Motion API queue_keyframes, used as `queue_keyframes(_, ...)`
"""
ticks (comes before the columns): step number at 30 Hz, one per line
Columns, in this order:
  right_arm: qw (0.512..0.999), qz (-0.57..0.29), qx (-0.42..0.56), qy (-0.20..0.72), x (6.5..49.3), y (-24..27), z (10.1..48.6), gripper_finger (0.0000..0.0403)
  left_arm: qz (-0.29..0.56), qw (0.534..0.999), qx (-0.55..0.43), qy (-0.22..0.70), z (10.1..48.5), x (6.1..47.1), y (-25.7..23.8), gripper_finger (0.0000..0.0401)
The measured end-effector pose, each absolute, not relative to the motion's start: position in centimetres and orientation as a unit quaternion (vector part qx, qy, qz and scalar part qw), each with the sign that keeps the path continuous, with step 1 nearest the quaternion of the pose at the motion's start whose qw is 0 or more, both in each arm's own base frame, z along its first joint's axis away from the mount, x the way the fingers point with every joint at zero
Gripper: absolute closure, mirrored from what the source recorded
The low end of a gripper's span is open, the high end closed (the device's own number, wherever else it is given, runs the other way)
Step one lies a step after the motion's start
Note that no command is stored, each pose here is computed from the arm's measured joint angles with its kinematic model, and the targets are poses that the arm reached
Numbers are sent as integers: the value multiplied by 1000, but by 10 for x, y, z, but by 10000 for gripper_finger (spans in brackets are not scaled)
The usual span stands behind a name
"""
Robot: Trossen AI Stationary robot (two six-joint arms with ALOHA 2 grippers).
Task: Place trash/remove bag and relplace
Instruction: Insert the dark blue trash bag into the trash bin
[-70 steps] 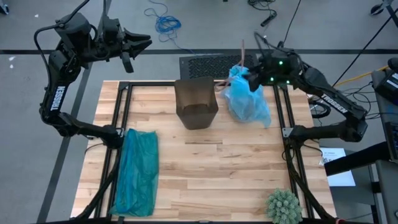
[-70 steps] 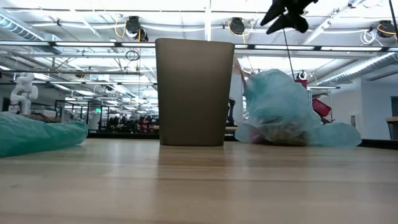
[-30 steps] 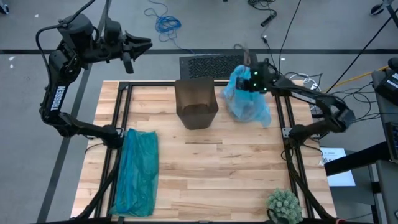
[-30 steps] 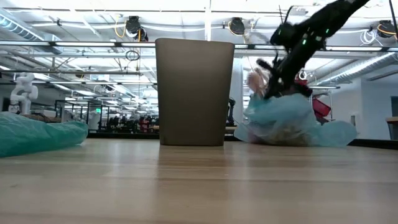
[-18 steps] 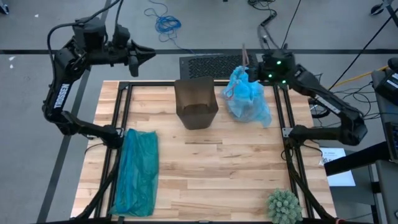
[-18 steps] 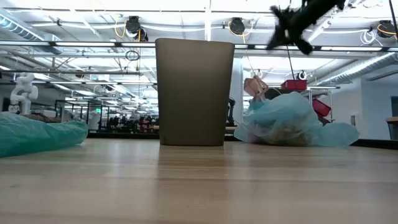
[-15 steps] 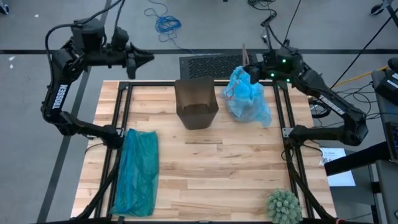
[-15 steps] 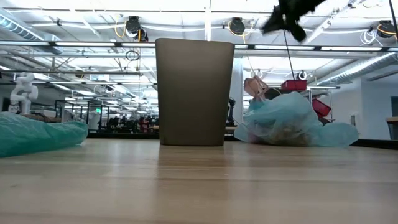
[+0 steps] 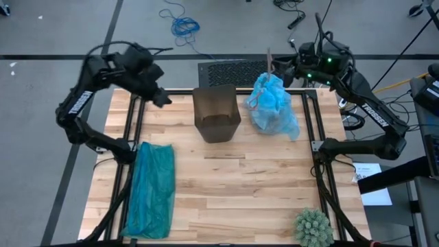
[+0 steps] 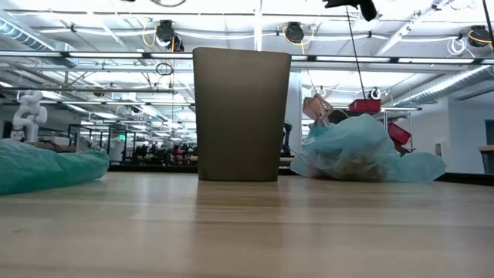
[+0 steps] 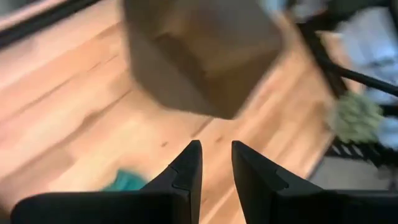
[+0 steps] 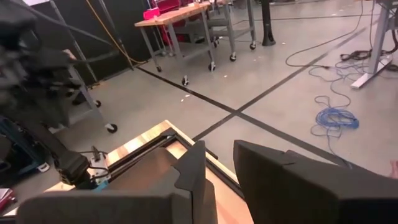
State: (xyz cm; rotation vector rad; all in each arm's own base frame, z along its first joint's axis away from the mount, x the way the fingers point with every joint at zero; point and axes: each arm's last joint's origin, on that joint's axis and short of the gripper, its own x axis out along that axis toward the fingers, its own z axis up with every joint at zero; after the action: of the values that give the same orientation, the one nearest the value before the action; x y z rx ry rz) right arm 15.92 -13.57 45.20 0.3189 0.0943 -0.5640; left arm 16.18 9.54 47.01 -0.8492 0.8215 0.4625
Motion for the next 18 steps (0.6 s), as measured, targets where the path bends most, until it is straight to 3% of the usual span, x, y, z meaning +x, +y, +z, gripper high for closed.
queue_keyframes(8, 952, -261, 155, 49, 160, -135, 452, 325, 247, 713, -429, 496, 410, 198, 81, 318)
queue_keyframes(15, 958, -240, 149, 57, 160, -134, 451, 325, 316, 553, -450, 627, 316, 208, 51, 318)
queue_keyframes(18, 962, -226, 140, 60, 161, -133, 451, 325, 319, 510, -432, 672, 277, 205, 42, 318)
